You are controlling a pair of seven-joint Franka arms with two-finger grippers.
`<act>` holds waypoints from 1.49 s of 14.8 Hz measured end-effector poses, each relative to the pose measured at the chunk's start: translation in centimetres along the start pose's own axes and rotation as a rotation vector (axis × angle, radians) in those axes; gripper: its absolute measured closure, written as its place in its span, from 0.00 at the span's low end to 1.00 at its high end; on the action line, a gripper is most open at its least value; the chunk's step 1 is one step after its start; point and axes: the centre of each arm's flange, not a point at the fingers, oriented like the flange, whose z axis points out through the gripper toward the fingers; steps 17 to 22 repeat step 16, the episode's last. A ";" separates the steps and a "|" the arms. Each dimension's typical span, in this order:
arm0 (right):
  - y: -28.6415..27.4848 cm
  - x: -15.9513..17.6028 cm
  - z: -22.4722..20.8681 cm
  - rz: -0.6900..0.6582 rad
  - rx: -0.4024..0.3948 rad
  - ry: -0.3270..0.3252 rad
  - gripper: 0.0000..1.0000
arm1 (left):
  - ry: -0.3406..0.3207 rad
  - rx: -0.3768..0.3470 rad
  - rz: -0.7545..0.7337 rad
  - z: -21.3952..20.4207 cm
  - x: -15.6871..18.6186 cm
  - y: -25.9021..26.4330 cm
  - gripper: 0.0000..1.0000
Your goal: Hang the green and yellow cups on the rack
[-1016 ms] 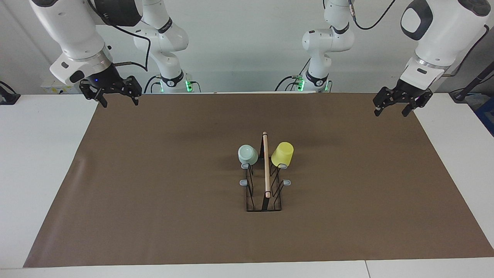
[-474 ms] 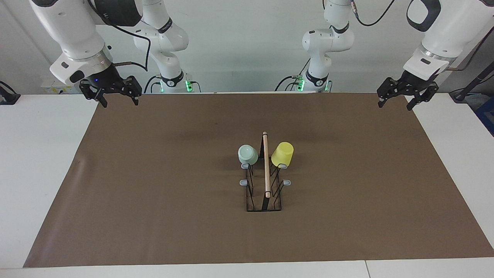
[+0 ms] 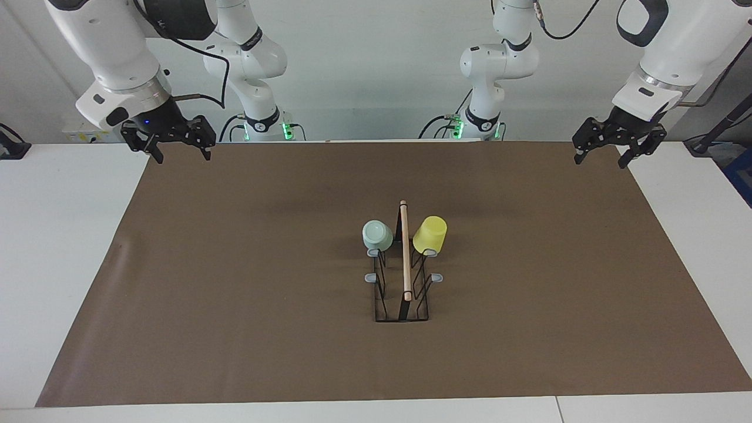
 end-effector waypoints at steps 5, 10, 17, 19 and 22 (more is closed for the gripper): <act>0.0 0.0 0.0 0.000 0.000 0.000 0.00 | -0.007 -0.002 -0.001 -0.6 0.0 1.7 0.00; 0.0 0.0 0.0 0.000 0.000 0.000 0.00 | -0.020 -0.003 -0.006 -0.6 -0.3 1.6 0.00; 0.0 0.0 0.0 0.000 0.000 0.000 0.00 | -0.024 -0.003 -0.014 -0.6 -0.4 1.1 0.00; 0.0 0.0 0.0 0.000 0.000 0.000 0.00 | -0.024 -0.003 -0.014 -0.6 -0.4 1.1 0.00; 0.0 0.0 0.0 0.000 0.000 0.000 0.00 | -0.024 -0.003 -0.014 -0.6 -0.4 1.1 0.00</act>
